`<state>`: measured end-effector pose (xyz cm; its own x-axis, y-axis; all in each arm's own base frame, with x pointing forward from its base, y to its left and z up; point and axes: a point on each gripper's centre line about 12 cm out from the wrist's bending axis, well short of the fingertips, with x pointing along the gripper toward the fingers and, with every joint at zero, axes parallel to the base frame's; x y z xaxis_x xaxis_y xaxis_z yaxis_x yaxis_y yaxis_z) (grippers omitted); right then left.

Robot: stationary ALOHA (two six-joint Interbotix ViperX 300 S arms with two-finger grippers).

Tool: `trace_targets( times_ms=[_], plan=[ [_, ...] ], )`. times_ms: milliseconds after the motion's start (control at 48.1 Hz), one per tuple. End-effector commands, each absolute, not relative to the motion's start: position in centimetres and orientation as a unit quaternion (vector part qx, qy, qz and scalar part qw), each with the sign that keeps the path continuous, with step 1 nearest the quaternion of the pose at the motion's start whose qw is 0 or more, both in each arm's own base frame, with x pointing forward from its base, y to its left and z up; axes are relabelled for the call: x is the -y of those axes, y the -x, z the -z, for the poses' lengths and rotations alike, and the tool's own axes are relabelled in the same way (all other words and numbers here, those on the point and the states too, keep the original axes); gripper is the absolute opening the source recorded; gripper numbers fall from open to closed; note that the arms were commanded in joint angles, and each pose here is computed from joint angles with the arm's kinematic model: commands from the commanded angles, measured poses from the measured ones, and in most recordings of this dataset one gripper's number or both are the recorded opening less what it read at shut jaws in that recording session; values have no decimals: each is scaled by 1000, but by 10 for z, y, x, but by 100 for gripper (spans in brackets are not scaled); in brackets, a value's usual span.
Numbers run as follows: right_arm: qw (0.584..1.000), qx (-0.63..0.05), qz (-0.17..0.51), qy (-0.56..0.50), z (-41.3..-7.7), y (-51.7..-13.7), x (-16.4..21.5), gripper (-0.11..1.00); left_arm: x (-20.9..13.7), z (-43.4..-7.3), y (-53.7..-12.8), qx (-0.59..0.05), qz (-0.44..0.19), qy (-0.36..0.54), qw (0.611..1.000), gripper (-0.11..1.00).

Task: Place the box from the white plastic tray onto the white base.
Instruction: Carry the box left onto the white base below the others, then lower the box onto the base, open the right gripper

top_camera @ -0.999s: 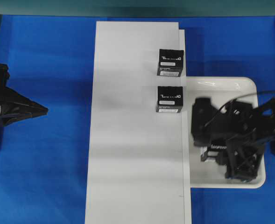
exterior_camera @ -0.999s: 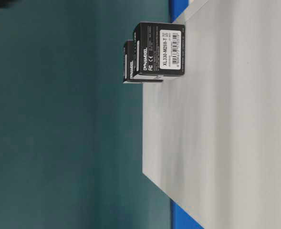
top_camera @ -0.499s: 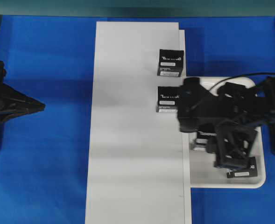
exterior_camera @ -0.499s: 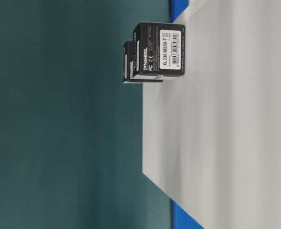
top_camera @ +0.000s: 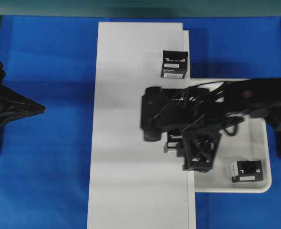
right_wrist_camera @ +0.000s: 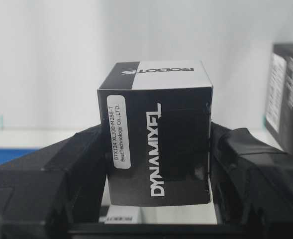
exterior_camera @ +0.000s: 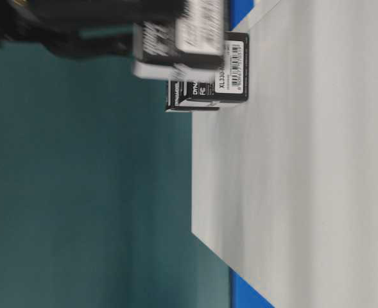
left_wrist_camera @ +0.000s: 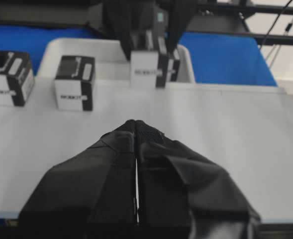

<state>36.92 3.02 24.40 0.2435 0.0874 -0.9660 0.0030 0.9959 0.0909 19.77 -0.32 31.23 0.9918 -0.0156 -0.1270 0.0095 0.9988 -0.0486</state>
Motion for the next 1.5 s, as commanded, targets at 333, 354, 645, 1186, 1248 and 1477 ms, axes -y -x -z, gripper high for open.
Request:
trace_targets(
  times_ms=[333,354,645,1186,1248,1477],
  plan=[
    [781,-624,-25,-23,-220,-380,-29,59,4,-322,-201,-54,7,24,998,-5],
    [780,-624,-25,-23,-219,-380,-29,59,3,-322,-201,-54,6,24,998,-5],
    [774,-632,-22,-25,-205,-377,-28,59,4,-322,-201,-53,7,24,998,-5],
    [769,-639,-21,-26,-198,-377,-28,59,4,-321,-201,-55,7,24,998,-5],
    [768,-639,-21,-25,-198,-376,-28,59,4,-321,-201,-55,7,24,998,-5],
    [765,-643,-17,-30,-195,-374,-27,59,5,-318,-204,-63,10,24,998,-5]
  ],
)
